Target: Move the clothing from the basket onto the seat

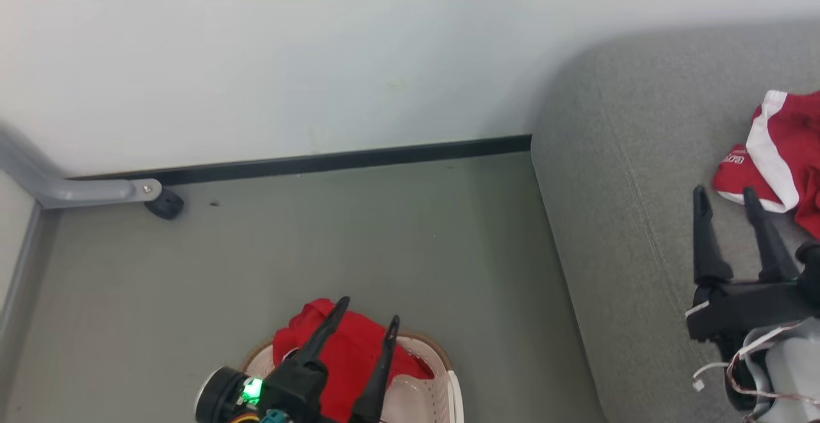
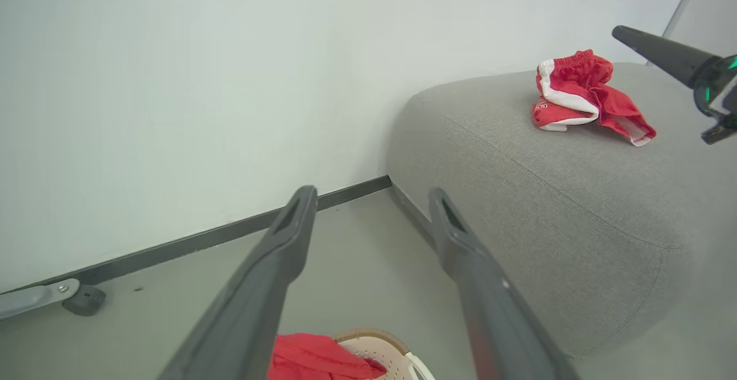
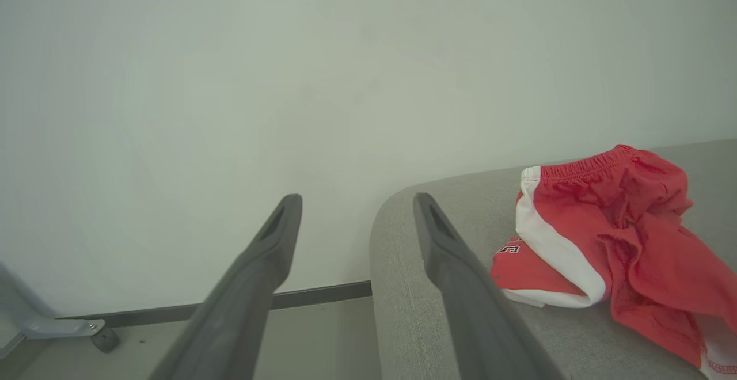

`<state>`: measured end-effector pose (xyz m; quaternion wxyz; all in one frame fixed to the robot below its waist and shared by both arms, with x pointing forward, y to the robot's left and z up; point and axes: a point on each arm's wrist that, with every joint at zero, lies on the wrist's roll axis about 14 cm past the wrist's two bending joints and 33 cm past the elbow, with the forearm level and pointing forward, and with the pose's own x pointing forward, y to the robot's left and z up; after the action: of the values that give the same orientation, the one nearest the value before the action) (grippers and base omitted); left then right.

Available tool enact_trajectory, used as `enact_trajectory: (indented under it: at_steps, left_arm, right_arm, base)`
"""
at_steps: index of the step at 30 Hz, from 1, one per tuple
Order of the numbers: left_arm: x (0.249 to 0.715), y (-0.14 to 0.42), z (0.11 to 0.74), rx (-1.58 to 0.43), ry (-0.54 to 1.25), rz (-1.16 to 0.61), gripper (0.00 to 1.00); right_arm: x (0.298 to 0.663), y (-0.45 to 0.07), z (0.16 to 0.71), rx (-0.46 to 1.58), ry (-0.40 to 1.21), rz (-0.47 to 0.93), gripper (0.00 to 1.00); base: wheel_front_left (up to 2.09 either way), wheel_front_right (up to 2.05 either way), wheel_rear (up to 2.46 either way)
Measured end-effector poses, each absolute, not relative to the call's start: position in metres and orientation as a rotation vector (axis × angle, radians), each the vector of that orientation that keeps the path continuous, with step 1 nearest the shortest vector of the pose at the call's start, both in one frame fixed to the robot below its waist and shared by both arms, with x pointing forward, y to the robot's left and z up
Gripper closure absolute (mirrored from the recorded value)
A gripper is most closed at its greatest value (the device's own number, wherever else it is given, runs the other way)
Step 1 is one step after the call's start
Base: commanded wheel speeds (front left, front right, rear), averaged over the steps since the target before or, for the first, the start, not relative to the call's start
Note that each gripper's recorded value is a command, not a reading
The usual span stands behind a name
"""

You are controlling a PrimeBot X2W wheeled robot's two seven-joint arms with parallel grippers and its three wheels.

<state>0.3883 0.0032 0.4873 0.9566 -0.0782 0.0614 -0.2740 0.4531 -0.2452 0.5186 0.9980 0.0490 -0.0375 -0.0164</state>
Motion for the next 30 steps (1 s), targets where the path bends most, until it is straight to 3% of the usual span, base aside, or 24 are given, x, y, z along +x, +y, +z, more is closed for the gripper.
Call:
enact_trajectory:
  at_steps: [18, 30]
  left_arm:
    - [0.370, 0.086, 0.502, -0.145, 0.069, -0.289, 0.00]
    - [0.351, 0.126, 0.501, -0.144, 0.055, -0.164, 0.00]
  right_arm:
    - [0.400, -0.181, 0.525, 0.122, -0.103, 0.112, 0.00]
    - [0.364, -0.167, 0.515, 0.133, -0.085, 0.131, 0.00]
  base:
    - [0.00, 0.00, 0.00]
    - [0.00, 0.00, 0.00]
